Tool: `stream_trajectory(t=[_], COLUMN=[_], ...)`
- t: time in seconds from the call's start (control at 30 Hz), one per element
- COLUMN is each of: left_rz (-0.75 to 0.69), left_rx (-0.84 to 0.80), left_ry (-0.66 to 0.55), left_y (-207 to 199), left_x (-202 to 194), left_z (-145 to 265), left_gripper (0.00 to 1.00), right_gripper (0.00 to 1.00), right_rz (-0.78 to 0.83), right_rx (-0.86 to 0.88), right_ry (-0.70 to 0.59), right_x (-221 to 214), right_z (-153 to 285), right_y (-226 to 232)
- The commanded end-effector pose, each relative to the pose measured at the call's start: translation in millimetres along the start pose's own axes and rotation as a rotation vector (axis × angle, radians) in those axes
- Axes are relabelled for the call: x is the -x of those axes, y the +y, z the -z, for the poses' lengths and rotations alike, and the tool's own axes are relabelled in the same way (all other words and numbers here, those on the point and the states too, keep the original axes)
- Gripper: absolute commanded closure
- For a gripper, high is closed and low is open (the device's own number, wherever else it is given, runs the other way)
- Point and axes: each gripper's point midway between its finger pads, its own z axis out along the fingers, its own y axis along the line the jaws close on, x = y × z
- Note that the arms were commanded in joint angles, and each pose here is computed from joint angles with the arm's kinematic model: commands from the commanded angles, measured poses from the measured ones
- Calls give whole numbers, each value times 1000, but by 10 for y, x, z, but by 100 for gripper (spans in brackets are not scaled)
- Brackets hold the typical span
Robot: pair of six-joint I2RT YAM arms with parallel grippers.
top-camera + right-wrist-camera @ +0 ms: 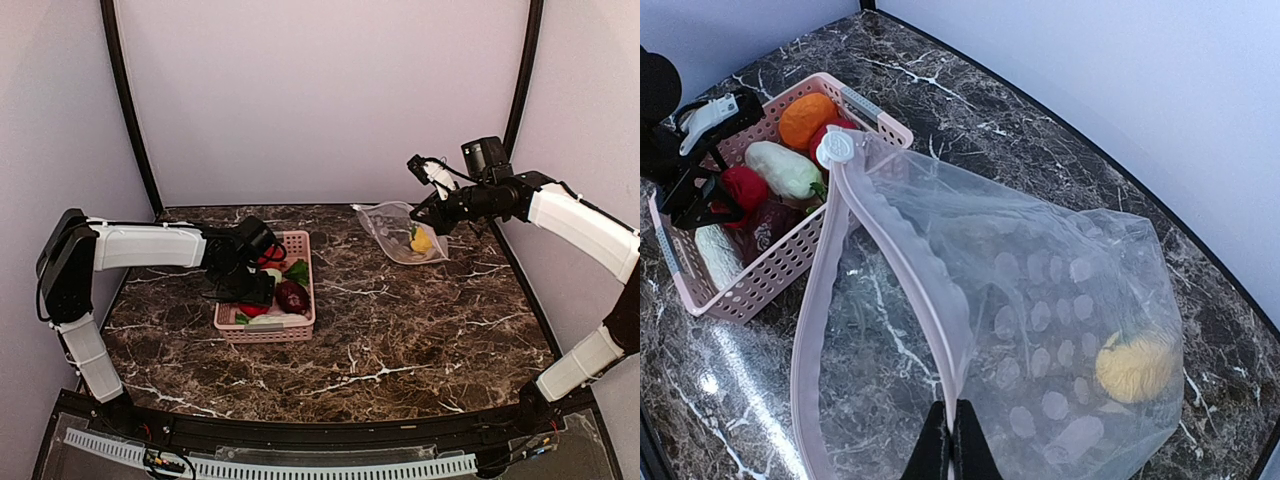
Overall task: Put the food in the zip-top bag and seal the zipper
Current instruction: Pick up the fake vegetable from the bin.
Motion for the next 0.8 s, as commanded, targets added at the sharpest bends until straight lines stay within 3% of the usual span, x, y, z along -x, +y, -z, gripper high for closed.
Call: stream_trajectory(t=[0.0,0.3,0.57,0.67,0.77], left_rz=[-3,-9,-23,-31,-55], left_rx=[-17,-22,-41,-75,-182], left_ry=[-18,-18,-88,-160,-317], left_y=[-20,-31,-36,-112,-336], left_x=[37,60,267,446,707], left_z=[-13,42,482,776,1101], left_gripper=[22,39,43,44,44], right_gripper=[100,100,100,100,100], right_rz=[-5,-8,-6,-2,0], right_rx=[16,19,18,13,17], right_ry=[-5,-2,-3,-3,-9], right_x=[-19,-39,-32,-5,51], right_z=[-1,8,7,15,36], right_y=[34,47,46,31,31])
